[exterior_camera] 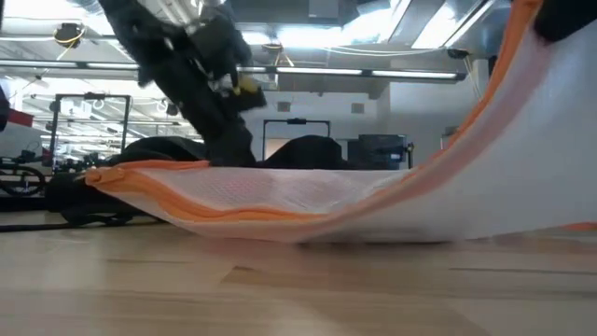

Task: Unpack backpack
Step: Put the zipper pouch into the black backpack

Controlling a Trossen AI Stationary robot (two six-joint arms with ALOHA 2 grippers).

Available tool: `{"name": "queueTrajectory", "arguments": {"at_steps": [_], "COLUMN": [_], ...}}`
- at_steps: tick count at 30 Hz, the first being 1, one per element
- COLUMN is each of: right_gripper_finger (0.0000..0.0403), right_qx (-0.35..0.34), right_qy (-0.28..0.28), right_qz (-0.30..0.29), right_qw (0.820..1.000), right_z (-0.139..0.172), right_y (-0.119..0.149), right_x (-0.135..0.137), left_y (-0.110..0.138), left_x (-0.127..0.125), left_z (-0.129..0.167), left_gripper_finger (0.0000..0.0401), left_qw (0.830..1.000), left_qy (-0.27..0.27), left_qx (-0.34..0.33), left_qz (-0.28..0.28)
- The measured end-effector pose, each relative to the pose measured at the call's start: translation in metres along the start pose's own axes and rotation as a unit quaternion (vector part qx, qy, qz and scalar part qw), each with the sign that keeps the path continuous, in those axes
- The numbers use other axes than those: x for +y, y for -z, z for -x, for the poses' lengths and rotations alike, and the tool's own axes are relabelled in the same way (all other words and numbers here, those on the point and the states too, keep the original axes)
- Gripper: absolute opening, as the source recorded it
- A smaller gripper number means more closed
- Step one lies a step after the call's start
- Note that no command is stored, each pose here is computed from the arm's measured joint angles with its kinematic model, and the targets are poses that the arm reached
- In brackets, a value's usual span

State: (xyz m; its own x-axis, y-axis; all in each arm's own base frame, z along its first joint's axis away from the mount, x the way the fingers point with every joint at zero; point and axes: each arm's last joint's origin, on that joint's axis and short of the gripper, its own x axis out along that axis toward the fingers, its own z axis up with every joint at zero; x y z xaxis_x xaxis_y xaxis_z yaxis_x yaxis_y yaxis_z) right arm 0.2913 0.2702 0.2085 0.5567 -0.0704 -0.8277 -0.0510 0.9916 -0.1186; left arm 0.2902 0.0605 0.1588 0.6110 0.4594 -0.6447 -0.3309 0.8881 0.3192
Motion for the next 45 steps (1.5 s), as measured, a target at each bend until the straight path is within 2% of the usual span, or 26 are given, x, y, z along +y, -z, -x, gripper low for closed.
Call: {"name": "queueTrajectory", "arguments": {"at_steps": [2, 6, 11, 17, 25, 32, 35, 37, 41, 45], "right_gripper_finger": [0.0014, 0.0014, 0.0014, 0.0014, 0.0014, 0.0014, 0.0014, 0.0014, 0.0014, 0.0014], "right_qx": [-0.002, 0.008, 0.031, -0.046, -0.186, -0.220, -0.248, -0.276, -0.340, -0.331], "right_qy": [0.003, 0.006, 0.029, 0.114, 0.212, 0.250, 0.258, 0.270, 0.301, 0.327], "right_qz": [-0.007, -0.023, -0.040, -0.055, -0.103, -0.116, -0.092, -0.054, 0.005, 0.020], "right_qw": [1.000, 1.000, 0.998, 0.991, 0.954, 0.935, 0.929, 0.921, 0.891, 0.885], "right_z": [0.000, 0.003, 0.022, 0.061, 0.098, 0.101, 0.103, 0.106, 0.114, 0.118], "right_y": [0.000, 0.006, 0.035, 0.070, 0.096, 0.092, 0.084, 0.077, 0.056, 0.037], "right_x": [0.000, 0.004, 0.023, 0.037, 0.024, 0.010, 0.006, 0.004, -0.001, -0.010], "left_y": [0.008, 0.020, 0.020, 0.014, 0.016, 0.014, 0.015, 0.014, 0.009, -0.004], "left_x": [-0.003, -0.016, -0.037, -0.076, -0.122, -0.153, -0.157, -0.157, -0.158, -0.159], "left_z": [-0.014, -0.035, -0.039, -0.021, 0.006, 0.029, 0.033, 0.033, 0.034, 0.040], "left_gripper_finger": [0.0150, 0.0150, 0.0150, 0.0150, 0.0150, 0.0150, 0.0150, 0.0150, 0.0150, 0.0150], "left_qw": [1.000, 0.999, 0.996, 0.989, 0.977, 0.962, 0.965, 0.965, 0.962, 0.949], "left_qy": [0.020, 0.025, 0.062, 0.132, 0.198, 0.251, 0.241, 0.238, 0.242, 0.249], "left_qx": [0.017, 0.038, 0.018, -0.016, -0.031, -0.075, -0.085, -0.092, -0.120, -0.191], "left_qz": [0.010, 0.022, 0.055, 0.059, 0.069, 0.076, 0.064, 0.057, 0.051, 0.044]}}
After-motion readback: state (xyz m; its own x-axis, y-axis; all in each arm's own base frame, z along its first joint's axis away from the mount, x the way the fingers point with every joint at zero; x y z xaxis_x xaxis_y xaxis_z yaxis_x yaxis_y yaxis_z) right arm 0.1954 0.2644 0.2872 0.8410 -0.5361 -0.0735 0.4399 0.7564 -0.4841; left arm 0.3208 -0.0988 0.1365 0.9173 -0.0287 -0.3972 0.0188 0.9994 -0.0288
